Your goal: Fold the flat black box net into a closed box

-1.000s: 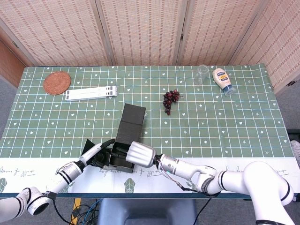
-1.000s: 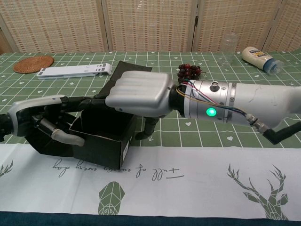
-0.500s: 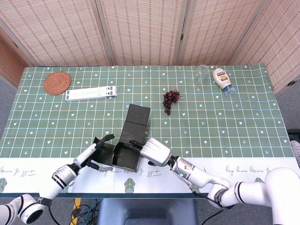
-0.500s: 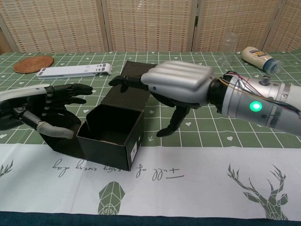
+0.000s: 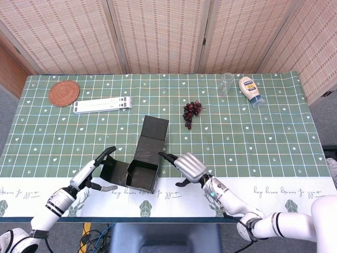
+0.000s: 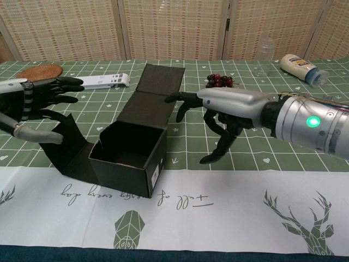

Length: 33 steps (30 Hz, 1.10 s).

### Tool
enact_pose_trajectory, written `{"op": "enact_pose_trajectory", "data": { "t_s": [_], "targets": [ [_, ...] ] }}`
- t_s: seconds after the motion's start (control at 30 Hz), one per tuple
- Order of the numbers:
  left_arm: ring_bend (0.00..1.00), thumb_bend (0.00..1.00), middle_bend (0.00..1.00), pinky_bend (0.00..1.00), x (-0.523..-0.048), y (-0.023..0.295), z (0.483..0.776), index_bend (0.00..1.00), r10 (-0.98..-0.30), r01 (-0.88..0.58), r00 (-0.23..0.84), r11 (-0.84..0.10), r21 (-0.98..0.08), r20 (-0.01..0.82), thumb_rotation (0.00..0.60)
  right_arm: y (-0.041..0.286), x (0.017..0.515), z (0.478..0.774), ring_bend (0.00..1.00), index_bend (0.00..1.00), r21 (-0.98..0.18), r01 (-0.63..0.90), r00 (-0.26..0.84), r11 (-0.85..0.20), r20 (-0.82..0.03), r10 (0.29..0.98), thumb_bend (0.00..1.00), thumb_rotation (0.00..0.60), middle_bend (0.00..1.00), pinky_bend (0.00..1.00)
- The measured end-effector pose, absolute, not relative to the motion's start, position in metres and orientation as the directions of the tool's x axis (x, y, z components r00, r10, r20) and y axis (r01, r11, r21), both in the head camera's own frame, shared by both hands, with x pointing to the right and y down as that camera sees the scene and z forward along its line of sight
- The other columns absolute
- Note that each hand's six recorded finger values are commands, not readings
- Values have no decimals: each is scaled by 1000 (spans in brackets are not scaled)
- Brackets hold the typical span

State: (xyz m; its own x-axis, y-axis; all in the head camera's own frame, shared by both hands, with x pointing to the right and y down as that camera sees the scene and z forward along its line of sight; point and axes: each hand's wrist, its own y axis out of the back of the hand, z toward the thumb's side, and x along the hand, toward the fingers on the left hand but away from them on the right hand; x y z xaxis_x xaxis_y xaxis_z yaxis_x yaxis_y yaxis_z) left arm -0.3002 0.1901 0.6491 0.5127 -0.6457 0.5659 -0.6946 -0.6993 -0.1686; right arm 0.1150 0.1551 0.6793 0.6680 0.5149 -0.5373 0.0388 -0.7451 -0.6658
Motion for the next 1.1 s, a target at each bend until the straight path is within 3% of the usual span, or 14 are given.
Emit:
{"op": "enact_pose_trajectory", "data": {
  "t_s": [0.6, 0.77, 1.1],
  "targets": [
    [0, 78, 0, 226, -315, 194, 634, 42, -674, -722, 483, -668, -180, 559, 600, 104, 51, 702, 756, 0, -602, 82, 665, -795, -561, 493, 115, 600, 183, 1000],
    [0, 78, 0, 226, -318, 194, 633, 42, -675, -732, 482, -661, -168, 558, 600, 112, 65, 701, 753, 0, -564, 131, 655, -815, -568, 498, 115, 600, 157, 1000],
    [0, 78, 0, 226, -310, 196, 632, 41, -666, -723, 506, -674, -152, 548, 600, 144, 104, 705, 753, 0, -323, 363, 595, -874, -642, 484, 0, 600, 129, 1000]
  ]
}}
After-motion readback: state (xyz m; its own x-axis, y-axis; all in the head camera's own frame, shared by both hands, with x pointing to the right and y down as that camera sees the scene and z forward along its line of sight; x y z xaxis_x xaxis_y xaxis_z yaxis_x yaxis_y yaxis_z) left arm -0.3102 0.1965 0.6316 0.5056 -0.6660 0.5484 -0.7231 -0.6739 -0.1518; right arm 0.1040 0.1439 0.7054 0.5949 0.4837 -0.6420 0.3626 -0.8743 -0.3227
